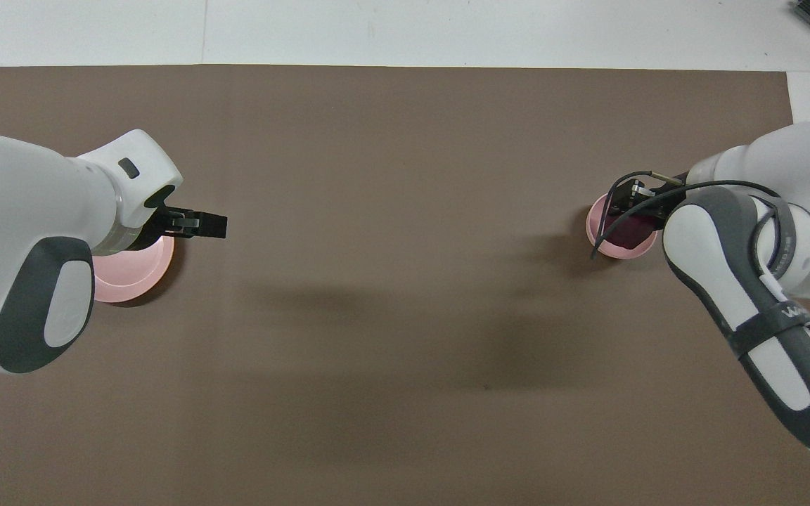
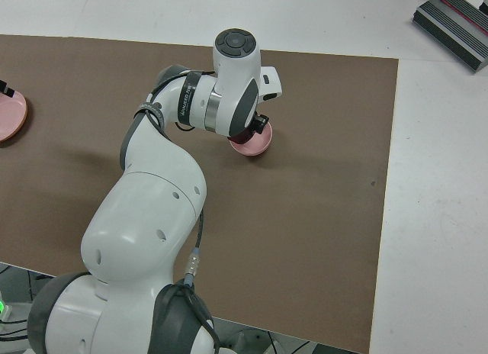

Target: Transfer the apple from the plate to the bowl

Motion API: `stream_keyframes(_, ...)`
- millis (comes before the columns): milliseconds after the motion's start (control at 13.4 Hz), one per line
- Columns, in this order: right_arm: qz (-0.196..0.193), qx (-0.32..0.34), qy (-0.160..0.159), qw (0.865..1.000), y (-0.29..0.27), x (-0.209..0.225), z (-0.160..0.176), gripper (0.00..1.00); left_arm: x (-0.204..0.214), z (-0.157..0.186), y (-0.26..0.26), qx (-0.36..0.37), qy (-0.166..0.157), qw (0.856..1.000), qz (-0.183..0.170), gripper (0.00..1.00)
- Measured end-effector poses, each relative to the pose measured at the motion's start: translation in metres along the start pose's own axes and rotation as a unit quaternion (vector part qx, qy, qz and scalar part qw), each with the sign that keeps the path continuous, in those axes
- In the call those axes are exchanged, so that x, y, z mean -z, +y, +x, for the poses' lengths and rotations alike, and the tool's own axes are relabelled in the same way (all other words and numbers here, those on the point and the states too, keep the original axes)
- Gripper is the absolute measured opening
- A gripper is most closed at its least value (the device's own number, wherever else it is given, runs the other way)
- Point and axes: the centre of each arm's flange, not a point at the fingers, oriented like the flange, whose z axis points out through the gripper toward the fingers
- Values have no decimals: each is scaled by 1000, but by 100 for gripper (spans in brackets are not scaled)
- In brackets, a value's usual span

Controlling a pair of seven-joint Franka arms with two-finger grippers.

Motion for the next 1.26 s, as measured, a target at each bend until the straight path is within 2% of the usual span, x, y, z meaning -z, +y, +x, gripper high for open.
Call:
stream_keyframes(372, -10, 9, -6, 1000, 6, -22, 5, 71, 2, 2, -25, 31, -7, 999, 4, 100)
stream_keyframes(595, -12, 12, -5, 1000, 2, -36, 7, 71, 47, 12, -38, 30, -19, 999, 16, 100)
stream_keyframes(669, -12, 12, -4, 1000, 2, -40, 8, 77, 67, 17, -49, 26, -18, 999, 21, 100)
stream_keyframes(744, -13, 12, -4, 1000, 2, -41, 9, 78, 83, 19, -57, 23, -17, 999, 23, 100)
stream_keyframes(818, -12, 12, -2, 1000, 1, -40, 10, 88, 98, 20, -62, 21, -18, 999, 23, 100)
stream_keyframes(893, -11, 13, 2, 1000, -1, -36, 12, 97, 110, 19, -65, 23, -24, 999, 25, 100)
stream_keyframes(967, -9, 15, 8, 1000, -3, -30, 15, 100, 123, 17, -72, 26, -30, 999, 27, 100)
stream_keyframes(1116, -22, 30, 22, 999, -7, -7, 21, 100, 145, 15, -84, 25, -30, 999, 28, 100)
stream_keyframes(1264, -57, 57, 34, 996, -9, 34, 19, 100, 152, 15, -85, 24, -25, 999, 29, 100)
